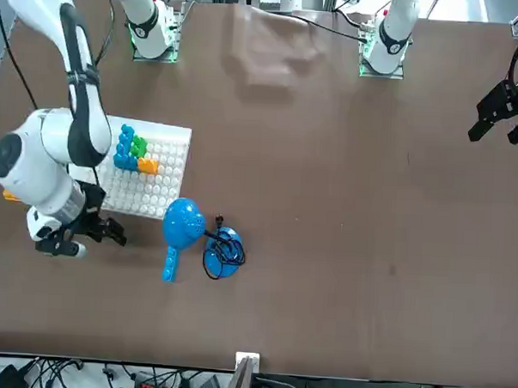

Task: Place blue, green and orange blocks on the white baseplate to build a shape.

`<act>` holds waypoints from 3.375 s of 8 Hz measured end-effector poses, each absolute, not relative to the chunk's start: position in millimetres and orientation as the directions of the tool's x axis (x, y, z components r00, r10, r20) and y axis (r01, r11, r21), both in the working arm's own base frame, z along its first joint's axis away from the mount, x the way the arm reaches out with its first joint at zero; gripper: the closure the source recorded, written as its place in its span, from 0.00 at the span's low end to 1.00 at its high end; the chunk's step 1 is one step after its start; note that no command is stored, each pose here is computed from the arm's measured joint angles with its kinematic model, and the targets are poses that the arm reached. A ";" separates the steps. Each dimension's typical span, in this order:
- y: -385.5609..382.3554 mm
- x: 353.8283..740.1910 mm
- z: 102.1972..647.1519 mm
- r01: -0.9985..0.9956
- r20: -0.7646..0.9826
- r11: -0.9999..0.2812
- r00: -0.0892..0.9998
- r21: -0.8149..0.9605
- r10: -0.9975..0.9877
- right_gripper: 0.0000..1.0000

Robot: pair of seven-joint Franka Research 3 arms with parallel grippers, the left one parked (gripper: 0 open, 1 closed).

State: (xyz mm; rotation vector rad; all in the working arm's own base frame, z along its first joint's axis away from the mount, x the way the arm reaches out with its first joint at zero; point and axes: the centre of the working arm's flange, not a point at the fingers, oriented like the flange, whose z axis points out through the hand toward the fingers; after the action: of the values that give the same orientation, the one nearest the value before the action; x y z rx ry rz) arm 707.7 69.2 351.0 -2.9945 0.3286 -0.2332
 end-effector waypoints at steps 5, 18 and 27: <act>123.3 742.1 304.0 -0.433 0.090 -0.890 0.890 -0.141 -0.447 0.00; 189.6 728.5 230.6 -0.017 0.080 -0.998 0.997 -0.062 -0.022 0.00; 189.2 731.2 224.1 -0.018 0.105 -0.998 0.994 -0.063 -0.024 0.13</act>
State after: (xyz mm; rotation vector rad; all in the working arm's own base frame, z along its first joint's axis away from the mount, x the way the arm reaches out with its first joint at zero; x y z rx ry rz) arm 731.2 189.2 224.1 -3.0751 0.0323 -0.1626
